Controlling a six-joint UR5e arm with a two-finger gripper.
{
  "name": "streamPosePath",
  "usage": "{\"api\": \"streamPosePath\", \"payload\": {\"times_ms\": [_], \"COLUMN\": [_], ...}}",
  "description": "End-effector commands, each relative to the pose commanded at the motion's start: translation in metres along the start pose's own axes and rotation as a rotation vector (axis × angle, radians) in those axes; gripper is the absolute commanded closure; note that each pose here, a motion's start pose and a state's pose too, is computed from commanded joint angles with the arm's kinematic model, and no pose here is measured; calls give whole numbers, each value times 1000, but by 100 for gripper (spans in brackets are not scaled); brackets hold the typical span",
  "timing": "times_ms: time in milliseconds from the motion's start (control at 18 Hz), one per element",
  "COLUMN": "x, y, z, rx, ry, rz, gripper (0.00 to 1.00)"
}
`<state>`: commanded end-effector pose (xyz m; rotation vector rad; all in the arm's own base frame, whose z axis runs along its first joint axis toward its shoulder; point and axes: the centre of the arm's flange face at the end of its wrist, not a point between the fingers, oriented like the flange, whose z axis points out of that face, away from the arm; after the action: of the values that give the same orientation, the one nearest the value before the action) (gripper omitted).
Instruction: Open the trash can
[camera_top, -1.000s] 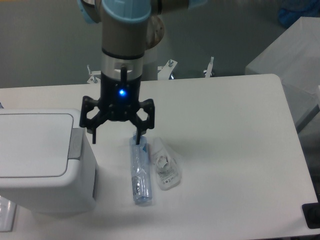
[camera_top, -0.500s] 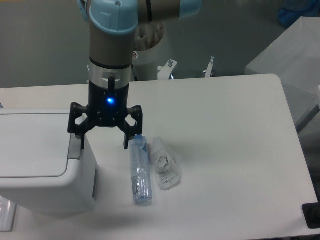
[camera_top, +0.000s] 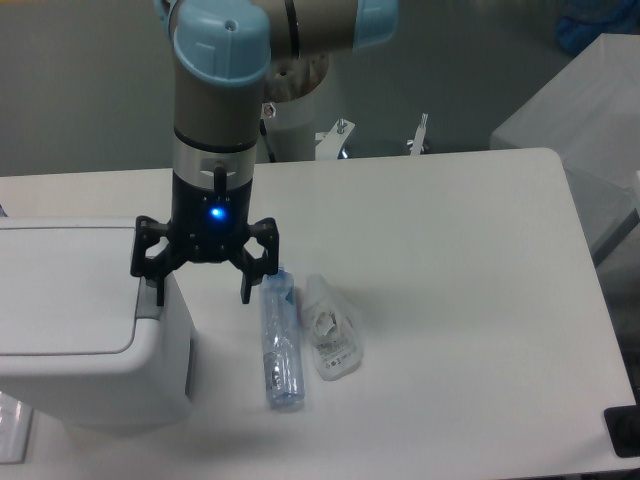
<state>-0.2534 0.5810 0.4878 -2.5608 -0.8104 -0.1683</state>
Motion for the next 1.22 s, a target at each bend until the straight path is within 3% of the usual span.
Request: {"api": "streamPosePath", "payload": {"times_ms": [1056,1222], "x": [0,5], "y": [1,-13], "z": [6,-15], "rx": [-10,71], "ry": [0,-8], "rz": [2,31], "gripper": [0,0]}}
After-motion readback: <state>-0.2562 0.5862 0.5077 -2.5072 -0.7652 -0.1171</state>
